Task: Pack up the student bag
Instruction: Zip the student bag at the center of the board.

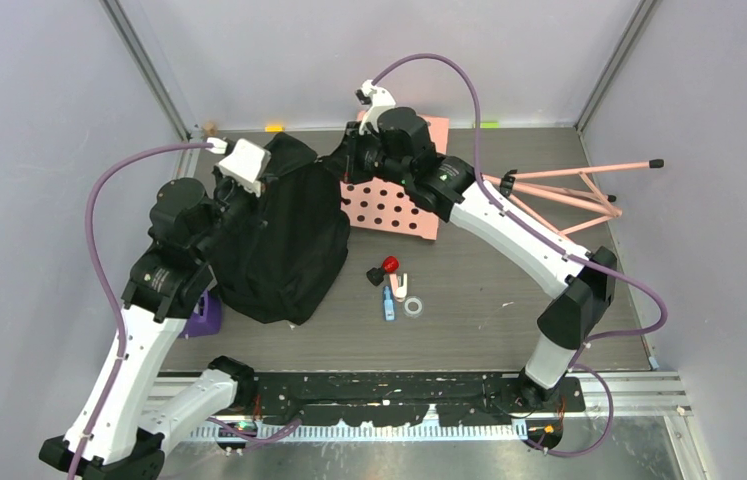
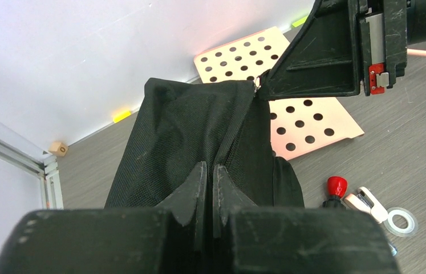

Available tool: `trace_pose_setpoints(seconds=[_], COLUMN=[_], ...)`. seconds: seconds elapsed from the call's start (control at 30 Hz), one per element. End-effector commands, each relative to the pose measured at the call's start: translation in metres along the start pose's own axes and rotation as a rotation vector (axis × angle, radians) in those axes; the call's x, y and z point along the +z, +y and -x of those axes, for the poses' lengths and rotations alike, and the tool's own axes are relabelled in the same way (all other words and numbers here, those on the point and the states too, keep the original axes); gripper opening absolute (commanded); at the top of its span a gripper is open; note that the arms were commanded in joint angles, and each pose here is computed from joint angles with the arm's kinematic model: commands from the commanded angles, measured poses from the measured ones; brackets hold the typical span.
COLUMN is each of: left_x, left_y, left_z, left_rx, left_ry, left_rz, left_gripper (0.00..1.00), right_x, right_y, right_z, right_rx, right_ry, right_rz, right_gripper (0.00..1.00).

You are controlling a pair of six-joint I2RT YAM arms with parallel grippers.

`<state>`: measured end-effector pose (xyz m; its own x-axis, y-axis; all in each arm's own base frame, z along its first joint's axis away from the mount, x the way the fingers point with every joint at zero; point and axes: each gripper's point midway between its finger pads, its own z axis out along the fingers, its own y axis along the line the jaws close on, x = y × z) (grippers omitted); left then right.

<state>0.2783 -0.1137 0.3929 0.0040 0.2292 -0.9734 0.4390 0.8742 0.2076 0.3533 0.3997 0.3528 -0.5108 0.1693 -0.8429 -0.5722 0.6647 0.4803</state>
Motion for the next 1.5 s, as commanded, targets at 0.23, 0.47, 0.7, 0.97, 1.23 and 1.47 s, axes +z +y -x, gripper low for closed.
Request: trace_pose_setpoints(seconds=[0.23,0.47,0.7,0.97,1.23,1.47], left_x=[-0.023,-0.022,-0.028,-0.025,-0.023,-0.021], left_y=[0.026,0.019,0.02,0.016,0.013,0.015], left_z=[0.058,0.062,0.059,0.055,0.054,0.051], left_rx=[0.066,0.08,0.089,0.075,0.074,0.066], left_ry=[-0.141,-0.159,-0.161,-0.154,-0.154,-0.146], left_rz=[0.099,0.059,0.069,0.054,0.031,0.049], left_gripper=[0.0,0.0,0.0,0.0,0.0,0.0], right_x=[-0.025,-0.021,-0.011,-0.006,0.011,0.016], right_y=[-0.051,-0.07,-0.079,-0.072,-0.062,-0.043], right_z=[-0.002,-0.026,-0.034,-0.063,-0.068,-0.072], right_rx=[0.035,0.109,0.249,0.367,0.42,0.412], right_ry=[0.116,0.247,0.296,0.349,0.344,0.304], right_rz=[-0.094,-0.095,-0.035,0.019,0.058,0.06], right_gripper=[0.0,0.0,0.0,0.0,0.01,0.01])
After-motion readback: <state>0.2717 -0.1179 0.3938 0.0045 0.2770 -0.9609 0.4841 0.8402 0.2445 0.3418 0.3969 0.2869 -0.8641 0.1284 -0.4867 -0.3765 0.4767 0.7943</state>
